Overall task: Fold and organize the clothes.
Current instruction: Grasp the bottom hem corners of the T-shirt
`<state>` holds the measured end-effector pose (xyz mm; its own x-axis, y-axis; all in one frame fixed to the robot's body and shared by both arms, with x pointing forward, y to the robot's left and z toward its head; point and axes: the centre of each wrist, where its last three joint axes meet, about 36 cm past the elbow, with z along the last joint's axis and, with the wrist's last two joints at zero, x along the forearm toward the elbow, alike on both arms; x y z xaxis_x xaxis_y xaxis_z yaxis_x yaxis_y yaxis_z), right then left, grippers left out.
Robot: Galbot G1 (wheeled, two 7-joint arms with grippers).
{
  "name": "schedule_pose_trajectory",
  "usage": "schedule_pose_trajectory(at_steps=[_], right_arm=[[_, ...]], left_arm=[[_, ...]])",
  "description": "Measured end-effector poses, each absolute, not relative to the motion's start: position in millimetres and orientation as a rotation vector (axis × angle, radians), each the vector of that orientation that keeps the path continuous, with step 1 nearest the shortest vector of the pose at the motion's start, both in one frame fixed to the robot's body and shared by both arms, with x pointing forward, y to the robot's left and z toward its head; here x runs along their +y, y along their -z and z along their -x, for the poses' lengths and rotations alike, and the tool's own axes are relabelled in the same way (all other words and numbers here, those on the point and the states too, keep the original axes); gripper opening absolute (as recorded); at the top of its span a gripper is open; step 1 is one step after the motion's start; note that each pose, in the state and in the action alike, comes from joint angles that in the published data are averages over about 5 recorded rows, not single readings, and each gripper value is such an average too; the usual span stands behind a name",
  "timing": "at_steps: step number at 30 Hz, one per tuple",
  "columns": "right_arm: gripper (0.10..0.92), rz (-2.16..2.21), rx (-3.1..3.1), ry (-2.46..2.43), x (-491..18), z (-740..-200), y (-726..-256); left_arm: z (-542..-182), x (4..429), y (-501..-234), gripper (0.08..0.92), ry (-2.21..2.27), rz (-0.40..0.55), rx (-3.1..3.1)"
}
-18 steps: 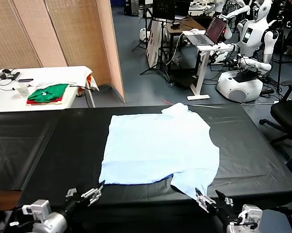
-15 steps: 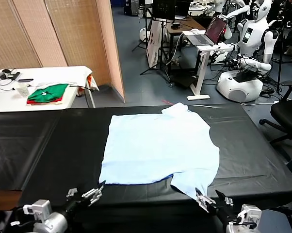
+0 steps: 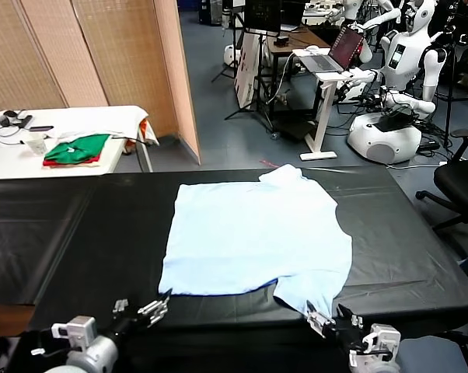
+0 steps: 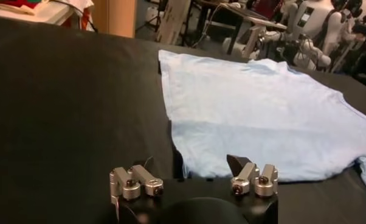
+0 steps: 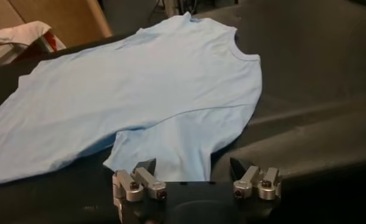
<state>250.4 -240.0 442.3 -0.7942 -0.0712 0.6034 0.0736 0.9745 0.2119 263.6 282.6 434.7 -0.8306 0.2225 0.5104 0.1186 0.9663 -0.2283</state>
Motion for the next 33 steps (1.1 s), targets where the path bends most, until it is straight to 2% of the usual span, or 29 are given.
schedule_pose_trajectory(at_steps=[6,10,13,16,18,21,23,26,33], right_arm=[[0.766,0.015,-2.473,0.322,-245,-252,-445],[0.702,0.028,-2.467,0.322,-247,-254,-441],[0.570,0.032,-2.463,0.323,-248,-254,-439],[0.383,0.033,-2.461,0.325,-248,-254,-437],[0.278,0.034,-2.460,0.326,-248,-255,-436],[0.188,0.035,-2.461,0.328,-248,-254,-435],[0.160,0.034,-2.463,0.329,-248,-253,-436],[0.143,0.032,-2.470,0.330,-247,-249,-441],[0.142,0.025,-2.476,0.326,-238,-233,-458]], left_arm=[[-268,280,-432,0.808,-0.261,0.248,-2.561],[-269,279,-429,0.777,-0.252,0.248,-2.561],[-271,278,-427,0.732,-0.244,0.247,-2.560],[-272,278,-425,0.630,-0.233,0.246,-2.558],[-272,278,-424,0.523,-0.223,0.243,-2.555],[-271,278,-422,0.334,-0.206,0.237,-2.545],[-270,278,-420,0.221,-0.200,0.233,-2.538],[-270,278,-419,0.146,-0.198,0.228,-2.533],[-265,278,-420,0.144,-0.192,0.208,-2.549]])
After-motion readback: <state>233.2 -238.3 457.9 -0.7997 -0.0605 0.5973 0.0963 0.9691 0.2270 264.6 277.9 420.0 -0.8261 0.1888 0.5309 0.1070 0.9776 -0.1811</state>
